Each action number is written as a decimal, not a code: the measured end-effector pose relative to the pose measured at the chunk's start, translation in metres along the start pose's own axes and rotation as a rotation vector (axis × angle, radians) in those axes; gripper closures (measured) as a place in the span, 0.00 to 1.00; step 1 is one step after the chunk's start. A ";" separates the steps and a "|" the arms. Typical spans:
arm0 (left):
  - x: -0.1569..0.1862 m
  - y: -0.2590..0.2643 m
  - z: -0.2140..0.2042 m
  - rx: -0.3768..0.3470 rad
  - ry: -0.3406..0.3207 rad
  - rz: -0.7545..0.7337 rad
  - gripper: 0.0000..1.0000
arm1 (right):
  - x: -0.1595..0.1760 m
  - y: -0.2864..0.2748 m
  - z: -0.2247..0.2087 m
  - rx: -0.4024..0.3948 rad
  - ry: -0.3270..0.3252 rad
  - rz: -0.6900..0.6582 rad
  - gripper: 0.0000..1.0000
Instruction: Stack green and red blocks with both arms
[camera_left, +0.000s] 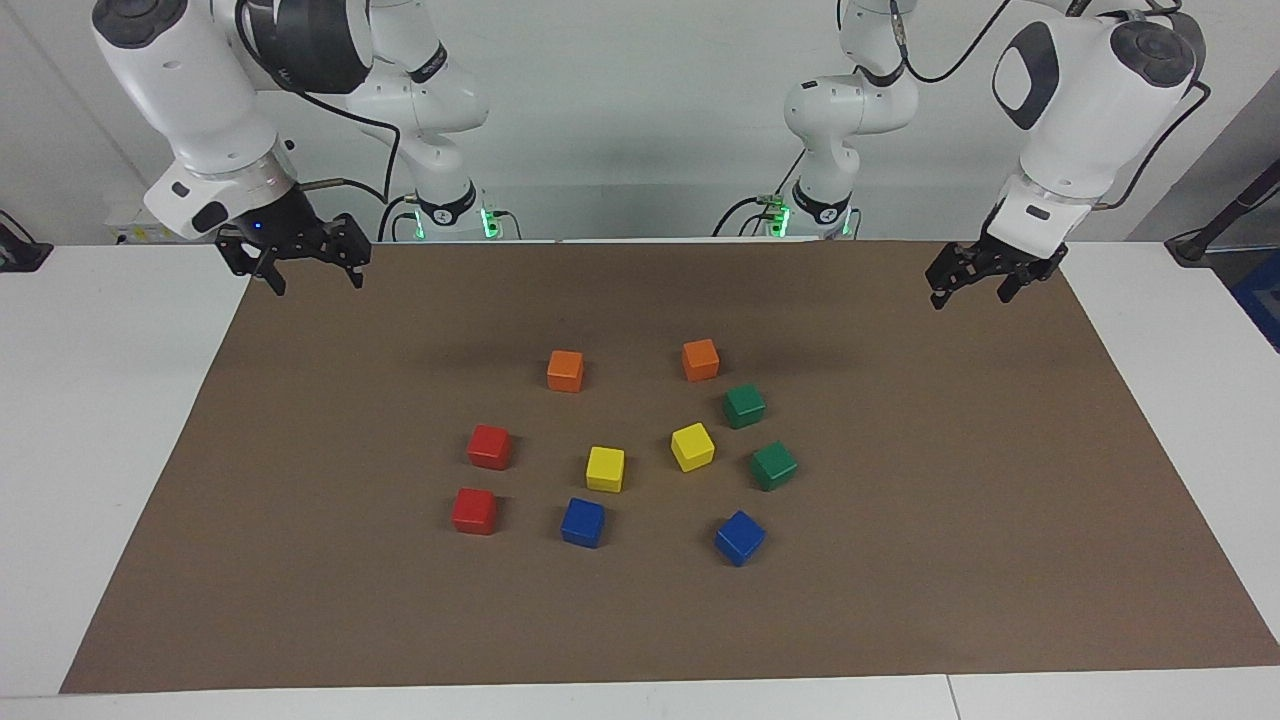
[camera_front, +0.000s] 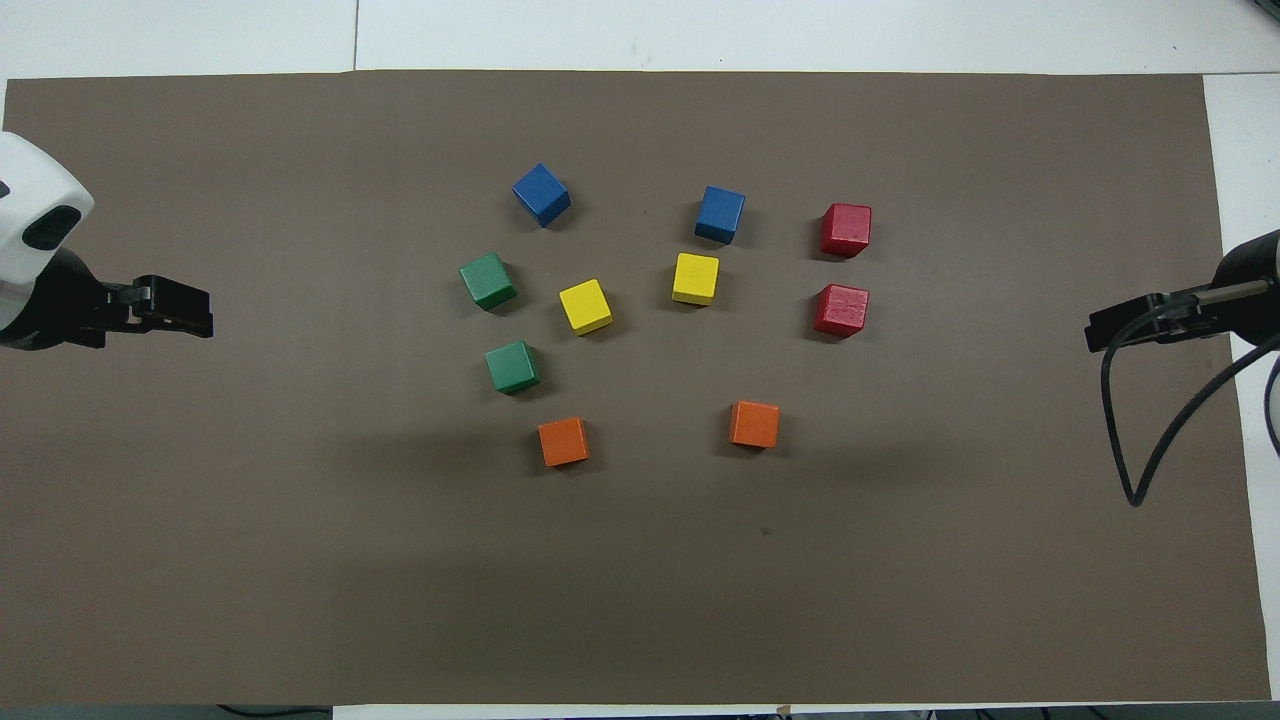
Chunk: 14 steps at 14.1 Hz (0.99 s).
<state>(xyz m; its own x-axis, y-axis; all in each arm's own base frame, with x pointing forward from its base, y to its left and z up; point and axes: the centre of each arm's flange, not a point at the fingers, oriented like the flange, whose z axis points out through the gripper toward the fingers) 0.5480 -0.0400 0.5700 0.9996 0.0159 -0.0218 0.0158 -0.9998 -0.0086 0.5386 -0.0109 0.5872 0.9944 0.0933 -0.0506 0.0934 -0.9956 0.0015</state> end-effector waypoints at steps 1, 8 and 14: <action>0.000 0.000 0.000 0.000 0.000 0.000 0.00 | 0.000 0.000 0.000 0.000 0.000 0.001 0.00; 0.000 0.000 0.001 0.000 -0.003 0.000 0.00 | -0.001 0.011 0.000 0.000 0.002 0.022 0.00; 0.002 0.005 0.022 -0.006 0.043 -0.043 0.00 | 0.006 -0.016 0.006 -0.003 0.029 0.207 0.00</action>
<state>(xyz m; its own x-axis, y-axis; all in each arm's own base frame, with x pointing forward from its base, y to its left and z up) 0.5492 -0.0443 0.5475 0.9980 0.0589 0.0211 0.0589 -0.9983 -0.0030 0.5428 0.0052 0.5811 0.9934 -0.1127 -0.0201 -0.1125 -0.9936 0.0122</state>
